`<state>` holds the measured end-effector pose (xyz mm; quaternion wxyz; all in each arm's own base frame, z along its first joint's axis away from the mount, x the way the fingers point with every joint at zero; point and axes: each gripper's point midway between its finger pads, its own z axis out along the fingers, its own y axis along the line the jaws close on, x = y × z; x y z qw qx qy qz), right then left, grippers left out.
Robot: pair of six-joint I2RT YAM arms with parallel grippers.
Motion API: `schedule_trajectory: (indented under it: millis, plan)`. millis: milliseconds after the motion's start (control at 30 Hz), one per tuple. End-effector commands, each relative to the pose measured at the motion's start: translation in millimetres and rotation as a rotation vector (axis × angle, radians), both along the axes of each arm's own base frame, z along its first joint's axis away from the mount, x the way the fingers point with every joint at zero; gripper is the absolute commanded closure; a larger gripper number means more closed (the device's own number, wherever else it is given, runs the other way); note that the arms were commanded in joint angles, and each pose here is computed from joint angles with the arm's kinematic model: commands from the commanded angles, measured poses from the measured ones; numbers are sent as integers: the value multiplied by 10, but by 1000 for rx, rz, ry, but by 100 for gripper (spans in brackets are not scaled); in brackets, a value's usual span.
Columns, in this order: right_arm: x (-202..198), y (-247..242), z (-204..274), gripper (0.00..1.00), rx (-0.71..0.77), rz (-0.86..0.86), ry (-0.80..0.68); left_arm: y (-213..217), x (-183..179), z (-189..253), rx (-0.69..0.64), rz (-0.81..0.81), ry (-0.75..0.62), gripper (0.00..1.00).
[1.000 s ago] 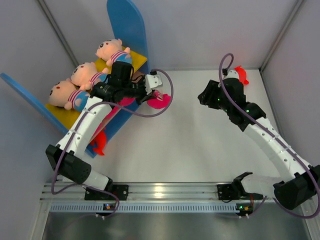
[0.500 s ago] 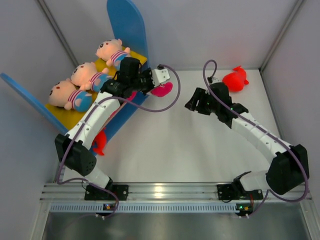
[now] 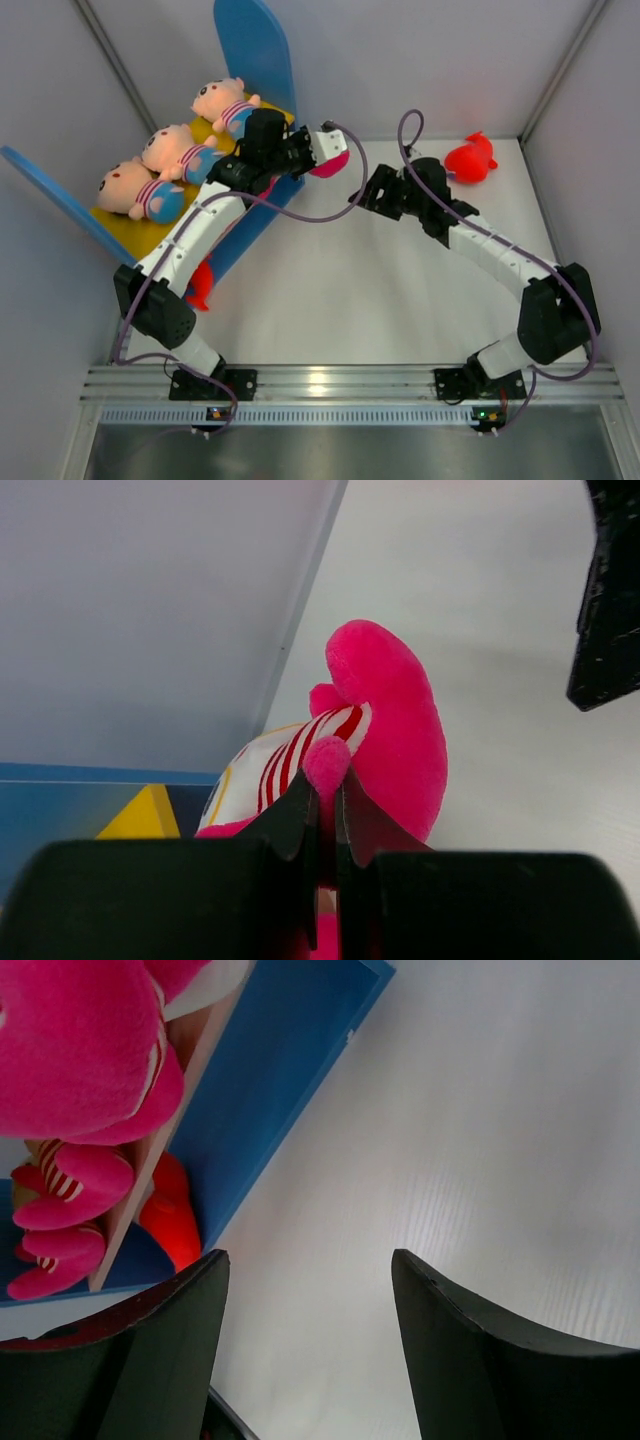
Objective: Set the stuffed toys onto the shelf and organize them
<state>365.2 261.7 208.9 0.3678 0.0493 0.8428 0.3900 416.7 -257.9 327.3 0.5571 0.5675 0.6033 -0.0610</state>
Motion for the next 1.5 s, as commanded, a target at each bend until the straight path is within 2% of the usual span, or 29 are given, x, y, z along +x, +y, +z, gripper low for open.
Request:
schedule_trajectory:
  millis: [0, 133, 333, 600, 667, 967, 1133, 1300, 1467]
  plan:
    - [153, 130, 375, 33, 84, 16, -123, 66, 279, 246, 21, 70, -172, 100]
    - [238, 327, 510, 33, 165, 79, -139, 115, 307, 89, 43, 99, -167, 100]
    - [398, 536, 507, 33, 185, 102, -139, 323, 321, -232, 80, 175, -125, 100]
    - [596, 959, 529, 35, 265, 197, -140, 572, 356, -289, 64, 253, -114, 100]
    - [665, 1042, 404, 36, 256, 199, -117, 639, 376, -299, 64, 287, -116, 100]
    - [846, 1220, 257, 57, 302, 180, -68, 729, 296, -520, 54, 331, -50, 100]
    - [911, 1358, 262, 61, 311, 202, -76, 732, 226, -551, 25, 335, -21, 100]
    - [1024, 1432, 239, 76, 294, 188, -85, 751, 174, -637, 35, 339, 6, 100]
    - [1123, 1490, 291, 78, 298, 184, -99, 789, 194, -750, 64, 352, 15, 100]
